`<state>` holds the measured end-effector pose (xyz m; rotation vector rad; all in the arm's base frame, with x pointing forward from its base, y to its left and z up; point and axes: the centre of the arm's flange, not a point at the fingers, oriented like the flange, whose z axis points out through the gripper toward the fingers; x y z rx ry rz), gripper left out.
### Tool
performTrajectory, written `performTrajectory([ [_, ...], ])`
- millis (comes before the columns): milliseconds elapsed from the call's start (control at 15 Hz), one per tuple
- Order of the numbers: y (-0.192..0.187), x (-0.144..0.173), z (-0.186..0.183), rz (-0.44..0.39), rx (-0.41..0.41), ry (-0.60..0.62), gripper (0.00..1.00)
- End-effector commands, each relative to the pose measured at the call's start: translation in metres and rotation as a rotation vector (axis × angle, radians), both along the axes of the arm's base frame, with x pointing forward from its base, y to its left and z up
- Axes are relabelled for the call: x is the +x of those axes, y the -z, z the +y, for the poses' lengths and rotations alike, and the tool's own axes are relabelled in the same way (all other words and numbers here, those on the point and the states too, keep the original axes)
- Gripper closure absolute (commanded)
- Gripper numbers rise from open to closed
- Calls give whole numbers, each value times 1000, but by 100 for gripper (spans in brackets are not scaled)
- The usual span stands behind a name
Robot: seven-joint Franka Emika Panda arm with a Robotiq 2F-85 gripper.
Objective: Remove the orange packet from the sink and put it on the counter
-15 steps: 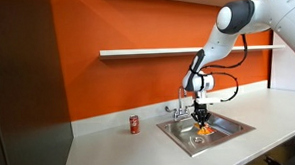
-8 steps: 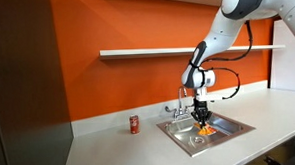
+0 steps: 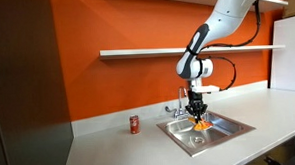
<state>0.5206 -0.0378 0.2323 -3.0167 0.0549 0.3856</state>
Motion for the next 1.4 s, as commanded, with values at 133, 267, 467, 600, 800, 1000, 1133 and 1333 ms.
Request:
performTrajectory([
  [133,-48,-21,56,21,7,-96,98],
  [267,-51,-21,76,32,12,-140,98],
  [467,-48,-21,111,48,21,-212,98],
  [600,-45,-21,134,56,30,-256,98],
  [800,-37,-21,168,63,39,-323,98],
  [1000,-27,-19,201,73,49,-385,98],
  [1133,-17,-17,219,82,56,-418,98],
  [1333,-2,-11,238,96,69,-450,98],
])
